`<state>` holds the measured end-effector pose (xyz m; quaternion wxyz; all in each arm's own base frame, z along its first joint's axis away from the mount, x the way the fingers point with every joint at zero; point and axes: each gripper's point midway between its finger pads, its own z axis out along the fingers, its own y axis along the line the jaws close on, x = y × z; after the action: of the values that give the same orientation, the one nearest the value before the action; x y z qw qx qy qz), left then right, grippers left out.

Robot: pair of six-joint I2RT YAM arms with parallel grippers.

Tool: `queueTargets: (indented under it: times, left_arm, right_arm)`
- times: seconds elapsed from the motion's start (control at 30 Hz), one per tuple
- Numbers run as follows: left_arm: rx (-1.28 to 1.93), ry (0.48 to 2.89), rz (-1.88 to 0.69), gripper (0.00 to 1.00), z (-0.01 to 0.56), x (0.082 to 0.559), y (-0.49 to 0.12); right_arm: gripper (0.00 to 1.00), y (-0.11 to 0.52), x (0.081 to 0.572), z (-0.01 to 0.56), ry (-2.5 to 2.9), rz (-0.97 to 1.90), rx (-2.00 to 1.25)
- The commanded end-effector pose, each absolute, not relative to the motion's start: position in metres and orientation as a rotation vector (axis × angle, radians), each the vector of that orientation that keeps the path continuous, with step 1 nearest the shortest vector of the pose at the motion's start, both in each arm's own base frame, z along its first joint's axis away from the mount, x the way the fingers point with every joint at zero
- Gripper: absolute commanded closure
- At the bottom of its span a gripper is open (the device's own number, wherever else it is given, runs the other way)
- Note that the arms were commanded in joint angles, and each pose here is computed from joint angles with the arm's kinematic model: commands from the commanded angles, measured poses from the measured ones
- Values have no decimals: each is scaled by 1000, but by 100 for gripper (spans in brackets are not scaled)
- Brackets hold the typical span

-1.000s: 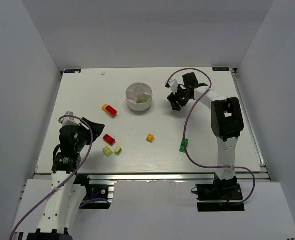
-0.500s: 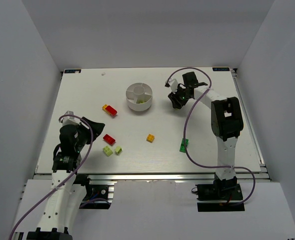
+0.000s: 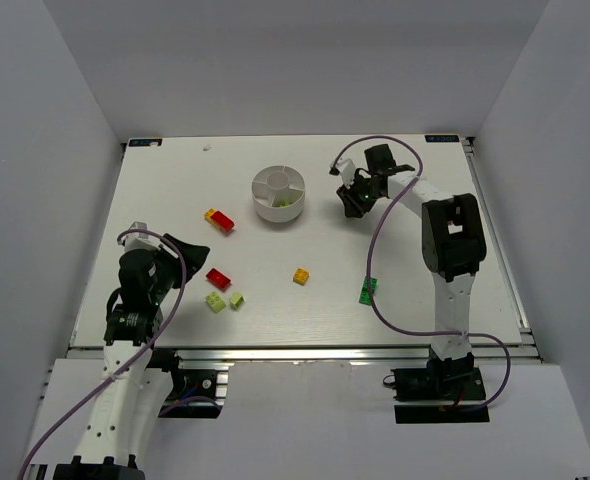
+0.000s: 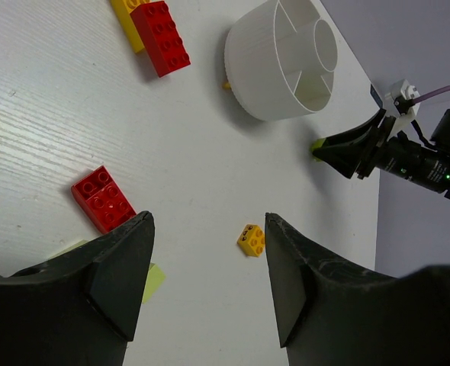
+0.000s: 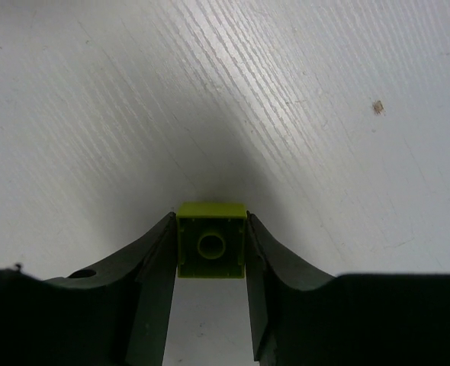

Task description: Sort the legos into containers by color

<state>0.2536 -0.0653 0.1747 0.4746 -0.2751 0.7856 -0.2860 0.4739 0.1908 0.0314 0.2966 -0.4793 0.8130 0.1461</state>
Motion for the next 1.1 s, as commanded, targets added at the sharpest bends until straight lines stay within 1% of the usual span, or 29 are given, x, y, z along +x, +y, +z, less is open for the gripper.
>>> queueTargets:
  times: [0.0, 0.03, 0.1, 0.17, 0.2, 0.23, 0.33, 0.43, 0.5, 0.67, 0.97, 1.07]
  left_arm:
    - [-648, 1880, -713, 31, 192, 255, -66]
    - [-648, 1876, -712, 31, 193, 256, -66]
    - [-650, 1872, -717, 30, 195, 256, -66]
    - [-647, 1862, -726, 31, 197, 258, -67]
    - [-650, 1861, -725, 31, 196, 258, -67]
    - [-648, 1858, -726, 30, 197, 258, -67]
    - [-649, 1859, -719, 30, 196, 255, -66]
    - [-657, 1847, -714, 30, 198, 252, -64]
    - [-660, 1847, -707, 30, 198, 251, -63]
    - [-660, 1847, -700, 30, 200, 249, -62]
    - [-665, 1845, -699, 30, 199, 248, -61]
    - [-665, 1852, -696, 30, 198, 249, -61]
  right_arm:
    - [74, 204, 478, 59, 2087, 446, -1275]
    - [76, 207, 477, 65, 2074, 459, -1274]
    - [88, 223, 467, 88, 2001, 527, -1296]
    - [93, 243, 445, 107, 1942, 622, -1303]
    - [96, 261, 433, 133, 1863, 697, -1274]
    - [100, 282, 413, 165, 1764, 818, -1178]
    - [100, 312, 397, 220, 1588, 875, -960]
    - [100, 341, 409, 238, 1596, 890, -787]
    - [100, 359, 420, 242, 1560, 877, -753]
    - [95, 372, 429, 228, 1580, 886, -751]
    - [86, 375, 441, 206, 1594, 838, -775]
    - [81, 376, 444, 203, 1587, 826, -782]
